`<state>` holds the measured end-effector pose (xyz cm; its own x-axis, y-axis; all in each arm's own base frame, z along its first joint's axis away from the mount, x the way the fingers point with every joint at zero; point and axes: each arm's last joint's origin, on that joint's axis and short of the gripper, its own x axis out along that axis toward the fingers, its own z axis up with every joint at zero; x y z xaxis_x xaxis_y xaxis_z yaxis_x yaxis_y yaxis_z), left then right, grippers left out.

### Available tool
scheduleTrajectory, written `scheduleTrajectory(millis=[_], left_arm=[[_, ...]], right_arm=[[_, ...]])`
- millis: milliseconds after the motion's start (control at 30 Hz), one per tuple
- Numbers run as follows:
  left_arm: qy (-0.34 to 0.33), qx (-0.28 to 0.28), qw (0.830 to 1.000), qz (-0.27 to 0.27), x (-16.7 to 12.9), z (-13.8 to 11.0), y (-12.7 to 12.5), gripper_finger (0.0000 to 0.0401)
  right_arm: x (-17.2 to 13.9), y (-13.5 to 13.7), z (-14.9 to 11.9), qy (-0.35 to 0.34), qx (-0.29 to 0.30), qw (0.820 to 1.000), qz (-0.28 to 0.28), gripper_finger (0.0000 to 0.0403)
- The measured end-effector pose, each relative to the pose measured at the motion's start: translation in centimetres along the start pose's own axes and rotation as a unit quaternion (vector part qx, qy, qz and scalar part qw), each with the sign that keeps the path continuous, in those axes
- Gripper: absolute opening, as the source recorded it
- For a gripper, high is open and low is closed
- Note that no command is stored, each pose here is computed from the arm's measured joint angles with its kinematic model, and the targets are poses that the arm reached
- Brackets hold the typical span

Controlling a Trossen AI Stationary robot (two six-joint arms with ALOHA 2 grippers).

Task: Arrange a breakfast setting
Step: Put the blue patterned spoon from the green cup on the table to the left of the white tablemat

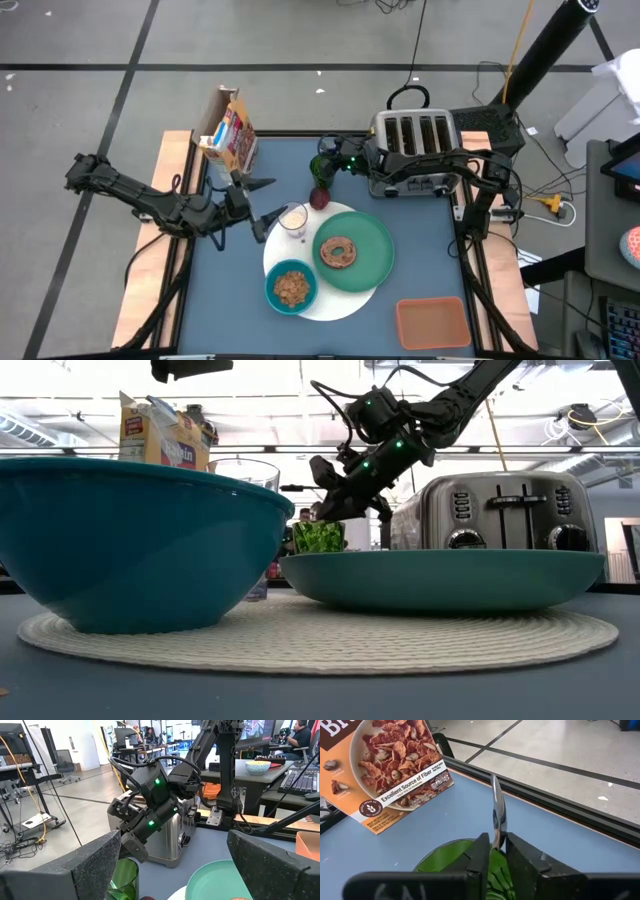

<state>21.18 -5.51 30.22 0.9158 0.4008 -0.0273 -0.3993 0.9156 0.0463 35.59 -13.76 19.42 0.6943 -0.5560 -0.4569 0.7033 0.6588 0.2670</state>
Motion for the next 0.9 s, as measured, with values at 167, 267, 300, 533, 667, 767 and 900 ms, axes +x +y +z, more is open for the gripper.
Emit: scheduleTrajectory(millis=[167,267,300,533,667,767,900], left_arm=[[0.000,0.000,1.000,0.000,0.00,0.00,0.00,0.0372],[0.000,0.000,1.000,0.000,0.00,0.00,0.00,0.0372],[0.000,0.000,1.000,0.000,0.00,0.00,0.00,0.0372],[0.000,0.000,1.000,0.000,0.00,0.00,0.00,0.0372],[0.000,0.000,1.000,0.000,0.00,0.00,0.00,0.0372],[0.000,0.000,1.000,0.000,0.00,0.00,0.00,0.0372],[0.000,0.000,1.000,0.000,0.00,0.00,0.00,0.0372]], right_arm=[[0.00,0.00,0.00,0.000,0.000,1.000,0.000,0.0039],[0.00,0.00,0.00,0.000,0.000,1.000,0.000,0.0028],[0.00,0.00,0.00,0.000,0.000,1.000,0.000,0.0024],[0.00,0.01,0.01,0.000,0.000,1.000,0.001,0.0003],[0.00,0.01,0.01,0.000,0.000,1.000,0.001,0.0003],[0.00,0.02,0.02,-0.001,0.001,1.000,0.001,0.0002],[0.00,0.06,0.09,-0.004,0.002,1.000,0.004,0.0001]])
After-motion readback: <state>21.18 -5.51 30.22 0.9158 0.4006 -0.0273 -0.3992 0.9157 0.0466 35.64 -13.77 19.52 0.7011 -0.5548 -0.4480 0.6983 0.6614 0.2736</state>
